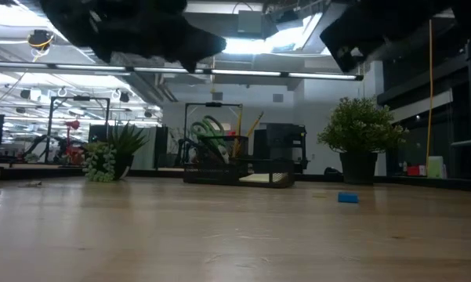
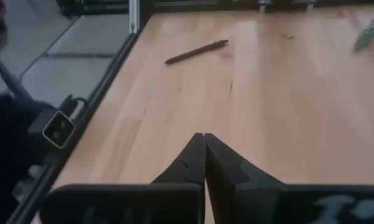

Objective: Pick and place office supplies into organizer
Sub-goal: Put the blue eraser into the desk organizer

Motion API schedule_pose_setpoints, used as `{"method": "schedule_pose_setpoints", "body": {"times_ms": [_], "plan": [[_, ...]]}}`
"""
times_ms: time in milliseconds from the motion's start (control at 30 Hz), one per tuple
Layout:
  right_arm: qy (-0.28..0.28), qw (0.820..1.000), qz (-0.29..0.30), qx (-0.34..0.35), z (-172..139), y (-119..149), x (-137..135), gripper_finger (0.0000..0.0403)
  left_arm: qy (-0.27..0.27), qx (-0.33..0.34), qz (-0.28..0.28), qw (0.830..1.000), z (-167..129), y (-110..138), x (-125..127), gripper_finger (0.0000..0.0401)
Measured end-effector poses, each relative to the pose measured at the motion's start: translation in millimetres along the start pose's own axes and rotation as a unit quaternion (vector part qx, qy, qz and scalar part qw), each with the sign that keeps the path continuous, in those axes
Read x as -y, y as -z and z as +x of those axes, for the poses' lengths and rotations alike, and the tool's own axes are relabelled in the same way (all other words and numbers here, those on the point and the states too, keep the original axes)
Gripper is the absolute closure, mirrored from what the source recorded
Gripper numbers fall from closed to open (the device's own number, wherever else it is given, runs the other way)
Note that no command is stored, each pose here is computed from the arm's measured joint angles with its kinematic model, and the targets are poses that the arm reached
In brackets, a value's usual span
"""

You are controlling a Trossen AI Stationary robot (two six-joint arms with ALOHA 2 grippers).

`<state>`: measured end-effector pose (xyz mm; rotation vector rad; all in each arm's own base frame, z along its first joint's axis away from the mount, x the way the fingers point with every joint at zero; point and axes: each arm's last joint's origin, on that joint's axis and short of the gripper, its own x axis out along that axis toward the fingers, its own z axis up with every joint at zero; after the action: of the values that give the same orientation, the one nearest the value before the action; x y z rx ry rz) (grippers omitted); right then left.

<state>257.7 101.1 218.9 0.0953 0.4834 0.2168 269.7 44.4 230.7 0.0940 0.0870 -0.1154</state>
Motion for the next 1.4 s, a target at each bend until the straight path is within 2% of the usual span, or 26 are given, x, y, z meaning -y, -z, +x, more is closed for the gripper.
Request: {"method": "schedule_pose_setpoints", "body": {"times_ms": [133, 300, 400, 500, 667, 767, 1033, 1167, 1300, 1400], "plan": [[0.022, 0.999, -0.024, -0.037, -2.5, -18.0, -2.7, 0.0395, 0.04, -0.032, -0.006, 0.999, -11.4, -9.5, 22.0, 0.0368], [0.034, 0.995, -0.033, -0.092, -9.6, -32.2, -5.0, 0.0395, 0.102, -0.04, -0.006, 0.994, -22.6, -20.0, 47.0, 0.0395], [0.038, 0.992, -0.033, -0.112, -11.0, -30.5, -4.4, 0.0391, 0.141, -0.042, -0.013, 0.989, -32.1, -26.2, 57.3, 0.0398], [0.058, 0.99, -0.04, -0.122, -9.6, -27.7, -2.8, 0.0377, 0.157, -0.06, -0.02, 0.986, -42.8, -29.1, 65.0, 0.0399], [0.072, 0.982, -0.057, -0.164, 5.2, -14.2, -1.0, 0.0336, 0.184, -0.09, -0.026, 0.978, -56.9, -30.3, 77.4, 0.0399], [0.072, 0.976, -0.082, -0.19, 16.6, -4.7, -0.3, 0.0307, 0.203, -0.083, -0.018, 0.976, -60.8, -33.7, 85.2, 0.0399], [0.073, 0.946, -0.147, -0.279, 33.6, 21.0, 6.4, 0.0251, 0.233, -0.092, -0.012, 0.968, -63.8, -33.1, 98.0, 0.0399], [0.065, 0.924, -0.199, -0.32, 44.2, 35.7, 8.6, 0.0241, 0.234, -0.104, -0.004, 0.967, -64.5, -30.6, 99.5, 0.0398], [0.085, 0.897, -0.261, -0.345, 55.1, 48.2, 12.6, 0.0238, 0.227, -0.103, 0.01, 0.968, -64.3, -30.3, 98.9, 0.0399], [0.089, 0.887, -0.269, -0.364, 61.5, 55.7, 18.4, 0.0238, 0.226, -0.104, 0.009, 0.969, -64.2, -30.2, 98.9, 0.0399]]}}
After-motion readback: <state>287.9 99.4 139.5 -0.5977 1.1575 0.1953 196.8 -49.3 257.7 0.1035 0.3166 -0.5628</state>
